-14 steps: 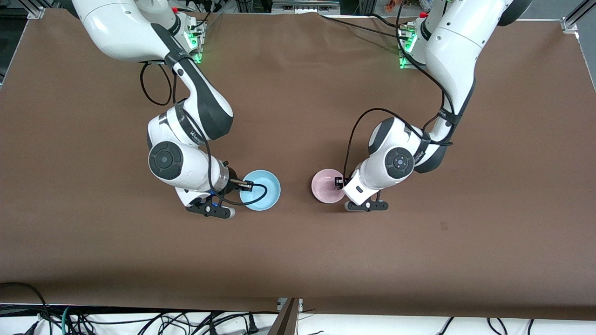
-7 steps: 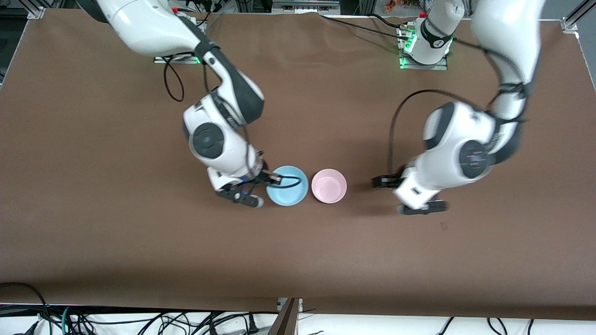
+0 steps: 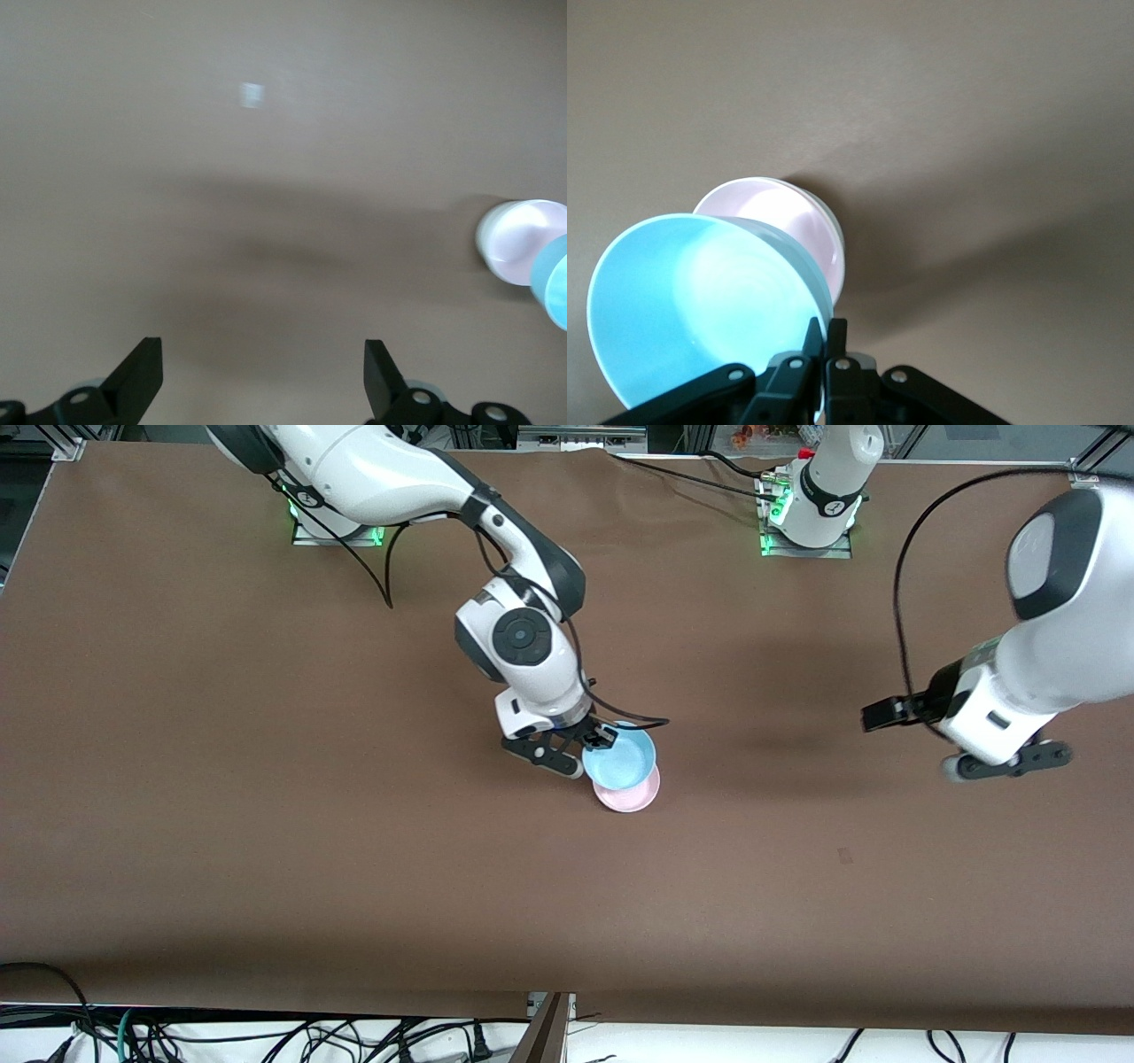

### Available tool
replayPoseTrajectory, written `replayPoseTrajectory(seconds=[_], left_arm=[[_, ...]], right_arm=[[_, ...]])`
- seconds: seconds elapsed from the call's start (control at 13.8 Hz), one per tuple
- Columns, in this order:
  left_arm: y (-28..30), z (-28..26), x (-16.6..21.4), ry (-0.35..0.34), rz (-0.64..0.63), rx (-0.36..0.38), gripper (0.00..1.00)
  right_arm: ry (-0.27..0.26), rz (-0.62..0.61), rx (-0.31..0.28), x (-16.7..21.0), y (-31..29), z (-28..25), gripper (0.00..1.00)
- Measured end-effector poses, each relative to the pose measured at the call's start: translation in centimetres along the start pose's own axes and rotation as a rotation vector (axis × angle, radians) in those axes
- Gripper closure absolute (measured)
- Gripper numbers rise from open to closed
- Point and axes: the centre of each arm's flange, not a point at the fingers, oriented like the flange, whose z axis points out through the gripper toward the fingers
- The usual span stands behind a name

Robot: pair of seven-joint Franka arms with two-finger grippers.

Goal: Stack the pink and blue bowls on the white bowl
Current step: 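Release the pink bowl while the right gripper brings the blue bowl over it, then lower the blue bowl into the pink bowl and open the right gripper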

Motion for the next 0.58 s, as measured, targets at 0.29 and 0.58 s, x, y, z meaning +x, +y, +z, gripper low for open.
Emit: replayPoseTrajectory(seconds=[0.29, 0.58], left_arm=[[-4.4, -4.0, -0.9, 0.019, 0.059, 0.007, 0.00], [-5.7, -5.3, -1.1, 0.016, 0.079, -0.006, 0.00]], right_arm=[[0.049, -0.015, 0.001, -2.0, -0.7, 3.2, 0.98], [0.075, -0.003, 0.011, -0.5, -0.7, 2.5, 0.98]])
